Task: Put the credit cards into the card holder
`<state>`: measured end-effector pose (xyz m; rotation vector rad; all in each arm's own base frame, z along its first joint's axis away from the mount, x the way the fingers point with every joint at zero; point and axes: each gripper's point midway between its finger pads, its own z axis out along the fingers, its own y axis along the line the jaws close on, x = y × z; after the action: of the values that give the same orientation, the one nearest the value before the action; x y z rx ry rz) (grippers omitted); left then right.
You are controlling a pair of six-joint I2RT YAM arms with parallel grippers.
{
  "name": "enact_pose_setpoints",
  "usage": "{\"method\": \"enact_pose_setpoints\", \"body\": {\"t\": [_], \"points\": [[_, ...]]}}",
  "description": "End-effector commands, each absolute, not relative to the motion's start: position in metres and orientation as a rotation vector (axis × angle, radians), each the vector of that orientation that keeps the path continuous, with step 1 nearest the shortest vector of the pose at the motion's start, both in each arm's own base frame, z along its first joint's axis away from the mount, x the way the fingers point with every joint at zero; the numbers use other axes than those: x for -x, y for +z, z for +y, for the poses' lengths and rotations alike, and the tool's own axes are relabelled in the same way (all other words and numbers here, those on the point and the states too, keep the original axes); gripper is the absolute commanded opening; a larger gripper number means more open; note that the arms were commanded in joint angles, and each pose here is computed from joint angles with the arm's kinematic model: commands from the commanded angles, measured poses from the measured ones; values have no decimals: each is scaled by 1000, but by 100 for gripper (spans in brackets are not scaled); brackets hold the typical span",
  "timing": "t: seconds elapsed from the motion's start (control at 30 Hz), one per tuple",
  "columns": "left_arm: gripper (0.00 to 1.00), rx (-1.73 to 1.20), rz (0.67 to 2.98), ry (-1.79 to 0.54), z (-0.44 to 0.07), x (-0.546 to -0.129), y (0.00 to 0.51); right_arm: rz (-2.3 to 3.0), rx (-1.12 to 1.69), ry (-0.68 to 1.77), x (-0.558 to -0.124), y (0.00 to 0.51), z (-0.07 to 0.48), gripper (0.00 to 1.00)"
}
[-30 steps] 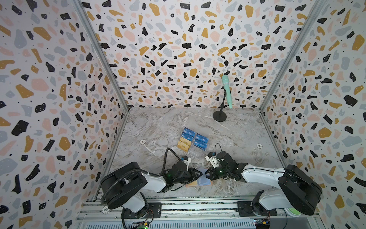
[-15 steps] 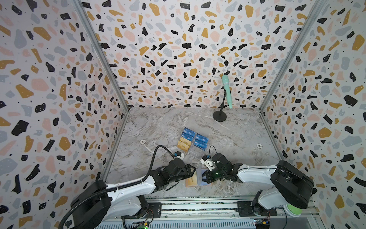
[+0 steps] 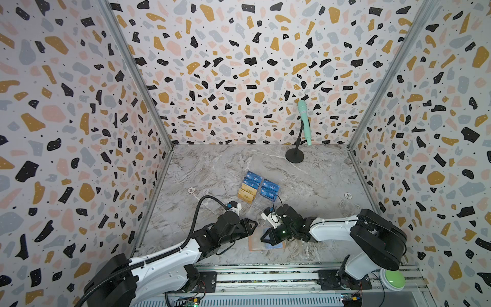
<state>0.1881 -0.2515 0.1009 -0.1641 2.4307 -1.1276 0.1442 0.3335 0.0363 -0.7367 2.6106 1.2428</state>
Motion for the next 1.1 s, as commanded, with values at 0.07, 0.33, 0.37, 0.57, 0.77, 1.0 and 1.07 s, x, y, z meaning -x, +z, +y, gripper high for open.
{"method": "enact_pose_setpoints", "body": {"t": [0.07,0.33,0.37,0.57,0.77,1.0,1.07], "points": [[39,79,2525,-1121,-259,-175,81,2601,699,1238,-153,39,343,4],[38,86,2546,-1171,-268,-173,61,2494,658,1266,-168,77,345,5],[38,83,2551,-1169,-269,-173,59,2483,656,1264,-172,81,344,5],[38,81,2582,-1158,-267,-169,46,2442,677,1206,-203,102,341,7],[40,142,2542,-999,-243,-184,55,2360,758,1123,-261,132,357,10],[43,204,2465,-740,-198,-201,73,2349,867,1003,-322,140,384,14],[43,219,2459,-687,-186,-204,75,2346,891,962,-335,141,391,15]]}}
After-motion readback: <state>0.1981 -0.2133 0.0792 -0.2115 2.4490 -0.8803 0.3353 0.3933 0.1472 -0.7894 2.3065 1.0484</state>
